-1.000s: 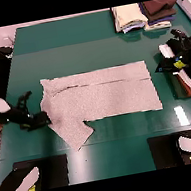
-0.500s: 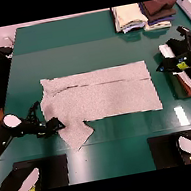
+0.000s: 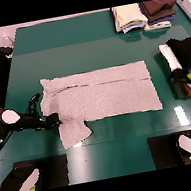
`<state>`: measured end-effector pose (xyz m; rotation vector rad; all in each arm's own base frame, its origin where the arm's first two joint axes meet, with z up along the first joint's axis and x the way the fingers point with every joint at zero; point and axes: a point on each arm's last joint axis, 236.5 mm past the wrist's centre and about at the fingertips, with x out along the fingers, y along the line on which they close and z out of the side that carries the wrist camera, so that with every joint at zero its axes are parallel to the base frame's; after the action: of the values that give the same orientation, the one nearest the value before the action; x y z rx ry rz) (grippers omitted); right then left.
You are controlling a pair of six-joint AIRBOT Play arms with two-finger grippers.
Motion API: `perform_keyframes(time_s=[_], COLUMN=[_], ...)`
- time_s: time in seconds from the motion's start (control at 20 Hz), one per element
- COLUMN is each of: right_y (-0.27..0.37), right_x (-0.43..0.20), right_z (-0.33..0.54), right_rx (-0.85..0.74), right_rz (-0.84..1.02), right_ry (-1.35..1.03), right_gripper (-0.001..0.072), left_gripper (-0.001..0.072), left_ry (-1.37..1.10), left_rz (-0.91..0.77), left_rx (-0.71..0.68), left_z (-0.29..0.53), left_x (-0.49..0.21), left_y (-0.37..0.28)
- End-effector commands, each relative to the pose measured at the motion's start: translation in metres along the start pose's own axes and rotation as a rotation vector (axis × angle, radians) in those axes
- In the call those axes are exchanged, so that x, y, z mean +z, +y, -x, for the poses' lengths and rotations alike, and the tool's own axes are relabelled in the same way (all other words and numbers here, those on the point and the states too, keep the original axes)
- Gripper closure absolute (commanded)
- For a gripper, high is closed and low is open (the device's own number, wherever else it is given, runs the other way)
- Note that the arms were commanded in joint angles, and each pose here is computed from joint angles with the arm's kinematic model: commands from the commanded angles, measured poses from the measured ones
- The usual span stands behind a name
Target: Fold the shirts.
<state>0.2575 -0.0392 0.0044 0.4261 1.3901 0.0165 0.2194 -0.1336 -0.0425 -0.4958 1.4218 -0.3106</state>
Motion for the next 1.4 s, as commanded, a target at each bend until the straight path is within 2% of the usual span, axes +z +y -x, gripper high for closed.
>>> perform_keyframes(time_s=[0.0,0.15,0.35,0.5,0.55,0.6,0.65,0.7,0.9,1.15,1.35], right_y=[-0.037,-0.024,0.010,0.026,0.031,0.035,0.040,0.046,0.036,0.025,0.028], right_x=[-0.066,-0.092,-0.085,-0.069,-0.063,-0.058,-0.054,-0.052,-0.062,-0.075,-0.047], right_z=[-0.041,-0.073,-0.097,-0.104,-0.103,-0.101,-0.098,-0.094,-0.062,-0.021,-0.006], right_rx=[0.014,0.119,0.235,0.233,0.227,0.220,0.219,0.221,0.117,0.005,-0.014], right_rz=[-0.153,-0.215,-0.215,-0.145,-0.110,-0.075,-0.046,-0.018,0.099,0.172,0.167], right_ry=[0.183,0.264,0.263,0.232,0.220,0.213,0.210,0.209,0.218,0.130,0.043], right_gripper=[0.0170,0.0186,0.0211,0.0305,0.0457,0.0574,0.0598,0.0697,0.0699,0.0699,0.0700], left_gripper=[0.0684,0.0685,0.0684,0.0684,0.0685,0.0686,0.0686,0.0687,0.0687,0.0686,0.0686], left_ry=[-0.010,-0.028,-0.031,-0.021,-0.011,0.004,0.025,0.049,0.101,0.061,-0.076], left_rz=[-0.031,-0.030,-0.030,-0.030,-0.032,-0.036,-0.047,-0.061,-0.115,-0.160,-0.233], left_rx=[0.005,0.004,0.004,0.004,0.006,0.017,0.034,0.052,0.104,0.082,0.142], left_z=[0.009,0.009,0.009,0.009,0.009,0.010,0.012,0.015,0.034,0.069,0.092], left_x=[0.004,0.008,0.009,0.007,0.004,0.001,-0.003,-0.007,-0.030,-0.051,-0.006], left_y=[-0.005,-0.005,-0.005,-0.005,-0.005,-0.002,0.001,0.003,0.010,-0.008,-0.011])
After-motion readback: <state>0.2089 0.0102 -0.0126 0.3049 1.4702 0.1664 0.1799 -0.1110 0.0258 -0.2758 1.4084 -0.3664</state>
